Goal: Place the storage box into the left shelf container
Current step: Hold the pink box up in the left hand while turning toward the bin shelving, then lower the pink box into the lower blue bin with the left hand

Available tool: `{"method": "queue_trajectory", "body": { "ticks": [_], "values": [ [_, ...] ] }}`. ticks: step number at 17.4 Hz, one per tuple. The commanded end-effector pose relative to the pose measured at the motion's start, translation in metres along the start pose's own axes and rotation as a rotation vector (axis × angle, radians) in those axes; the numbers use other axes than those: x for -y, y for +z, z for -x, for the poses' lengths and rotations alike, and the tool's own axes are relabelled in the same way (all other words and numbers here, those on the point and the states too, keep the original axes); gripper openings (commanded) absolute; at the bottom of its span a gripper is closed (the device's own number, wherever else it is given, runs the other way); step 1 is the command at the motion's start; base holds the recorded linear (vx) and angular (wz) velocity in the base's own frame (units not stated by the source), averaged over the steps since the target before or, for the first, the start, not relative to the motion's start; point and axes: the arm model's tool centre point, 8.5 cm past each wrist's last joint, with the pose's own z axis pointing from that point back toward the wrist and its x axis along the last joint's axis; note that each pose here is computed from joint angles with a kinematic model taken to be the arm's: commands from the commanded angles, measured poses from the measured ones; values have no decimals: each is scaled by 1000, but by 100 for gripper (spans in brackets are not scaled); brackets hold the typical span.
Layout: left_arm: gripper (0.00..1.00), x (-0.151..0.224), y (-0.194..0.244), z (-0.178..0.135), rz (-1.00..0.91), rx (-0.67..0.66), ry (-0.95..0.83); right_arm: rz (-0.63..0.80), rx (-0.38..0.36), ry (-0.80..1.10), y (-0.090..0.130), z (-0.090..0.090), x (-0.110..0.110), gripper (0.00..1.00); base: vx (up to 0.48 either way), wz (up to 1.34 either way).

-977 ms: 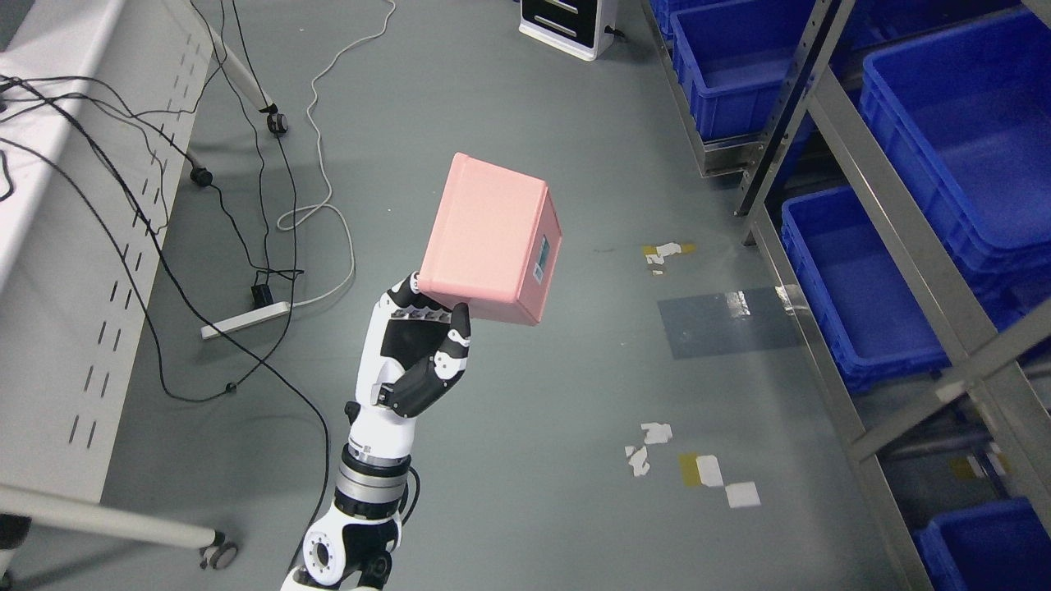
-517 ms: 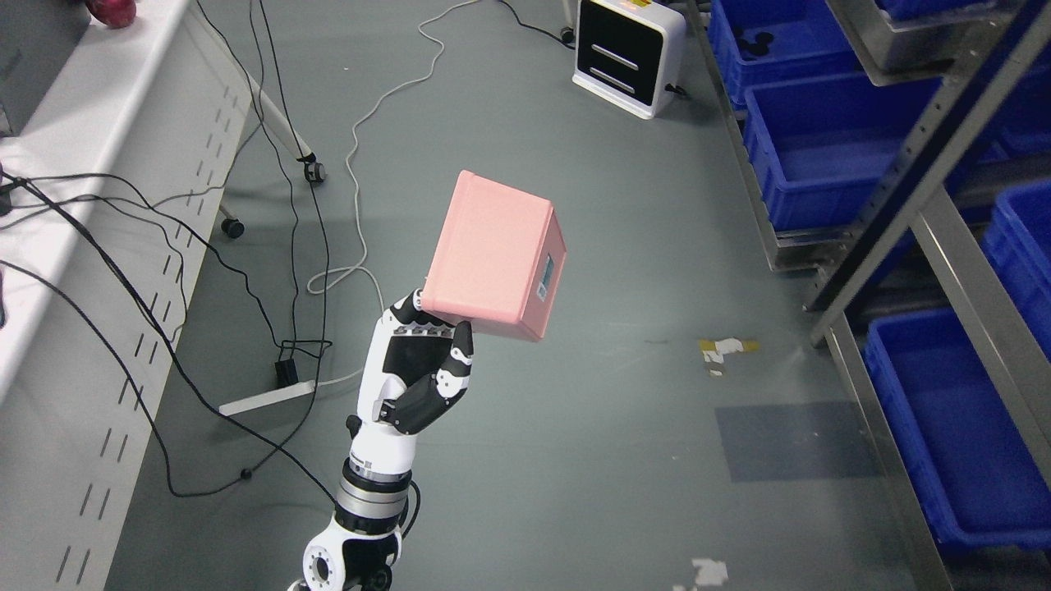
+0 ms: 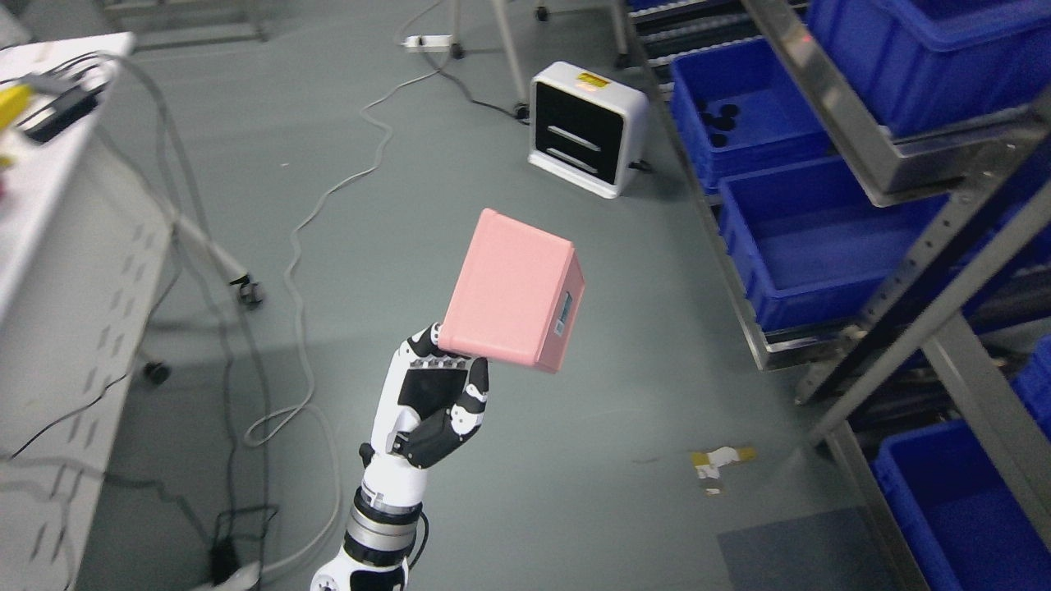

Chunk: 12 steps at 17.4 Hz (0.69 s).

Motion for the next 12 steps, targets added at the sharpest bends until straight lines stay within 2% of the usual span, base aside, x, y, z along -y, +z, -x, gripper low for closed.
{"method": "queue_trajectory", "body": {
  "ticks": [1,8,10,12],
  "values": [
    [2,35,36,18,60,-95,80,21,10,-4,-1,0,12,100,639,-883],
    [3,70,95,27,52,-178,142,21,10,-4,-1,0,12,100,287,-1386],
    [3,60,101,24,34,-178,111,21,10,-4,-1,0,12,100,220,-1070],
    [3,25,97,11,36,-171,-11,21,10,-4,-1,0,12,100,199,-1000]
  ]
}}
